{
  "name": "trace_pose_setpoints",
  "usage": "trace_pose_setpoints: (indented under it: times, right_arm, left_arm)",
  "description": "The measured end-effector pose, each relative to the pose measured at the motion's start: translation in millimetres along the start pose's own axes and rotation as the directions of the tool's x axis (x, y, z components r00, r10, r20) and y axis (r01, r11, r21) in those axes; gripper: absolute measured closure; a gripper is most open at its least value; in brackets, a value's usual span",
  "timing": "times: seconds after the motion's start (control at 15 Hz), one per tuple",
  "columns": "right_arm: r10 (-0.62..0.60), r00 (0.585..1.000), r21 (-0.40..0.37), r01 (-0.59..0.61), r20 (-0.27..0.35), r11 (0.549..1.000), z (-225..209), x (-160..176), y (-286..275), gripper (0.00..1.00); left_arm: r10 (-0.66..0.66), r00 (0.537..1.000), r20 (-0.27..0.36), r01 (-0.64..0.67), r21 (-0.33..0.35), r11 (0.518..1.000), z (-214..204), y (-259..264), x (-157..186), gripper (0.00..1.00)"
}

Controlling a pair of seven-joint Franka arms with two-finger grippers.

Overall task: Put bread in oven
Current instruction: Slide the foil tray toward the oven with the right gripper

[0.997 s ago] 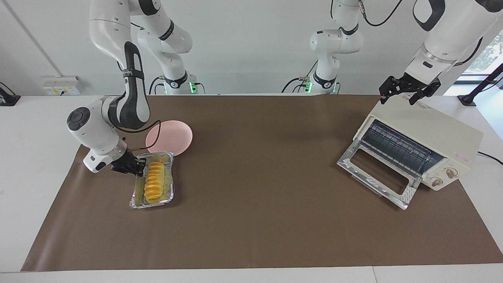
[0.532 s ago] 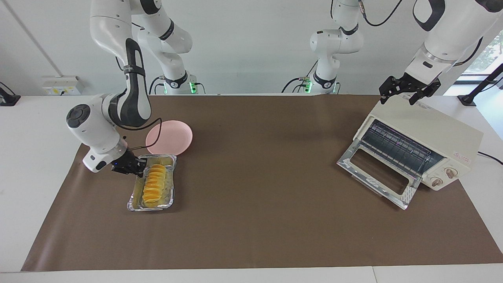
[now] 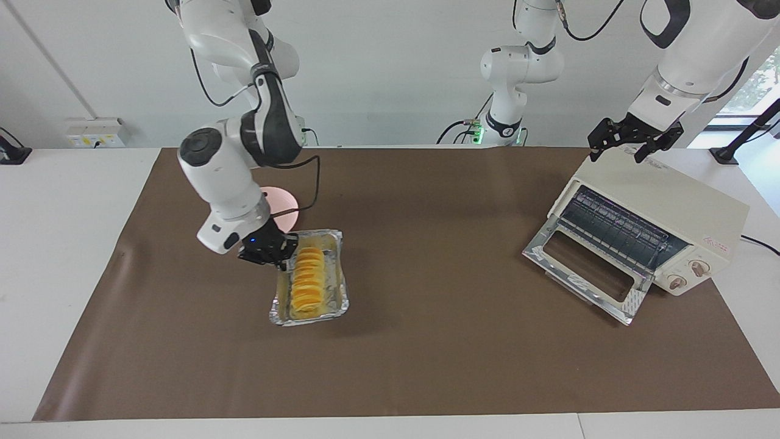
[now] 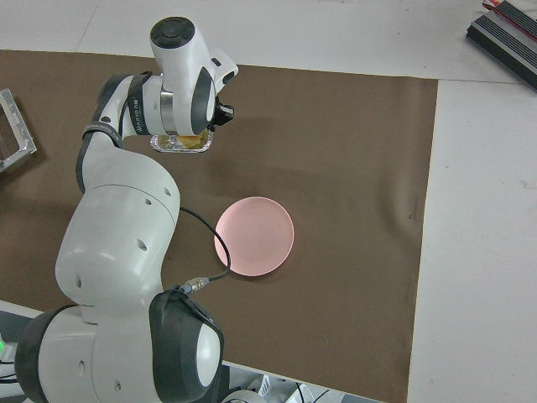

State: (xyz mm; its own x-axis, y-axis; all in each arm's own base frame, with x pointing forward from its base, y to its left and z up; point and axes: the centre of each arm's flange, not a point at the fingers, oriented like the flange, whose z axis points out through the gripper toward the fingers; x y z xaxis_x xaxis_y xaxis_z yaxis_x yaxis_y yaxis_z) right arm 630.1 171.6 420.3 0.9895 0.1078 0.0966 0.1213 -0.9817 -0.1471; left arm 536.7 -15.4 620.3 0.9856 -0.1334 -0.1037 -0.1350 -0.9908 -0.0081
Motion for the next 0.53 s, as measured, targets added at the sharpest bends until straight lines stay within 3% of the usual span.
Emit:
trace_pose_setpoints:
  times: [0.33,0.53]
  right_arm:
    - [0.038,0.998,0.002,-0.038,0.044,0.999,58.7,-3.3,-126.5,0.98]
    - [0.046,0.999,0.013,-0.046,0.028,0.999,110.0,-4.1,-162.9,0.98]
  left_arm:
    - [0.0,1.0,0.0,0.0,0.0,1.0,0.0,0.0,0.0,0.0]
    - [0.0,1.0,0.0,0.0,0.0,1.0,0.0,0.0,0.0,0.0]
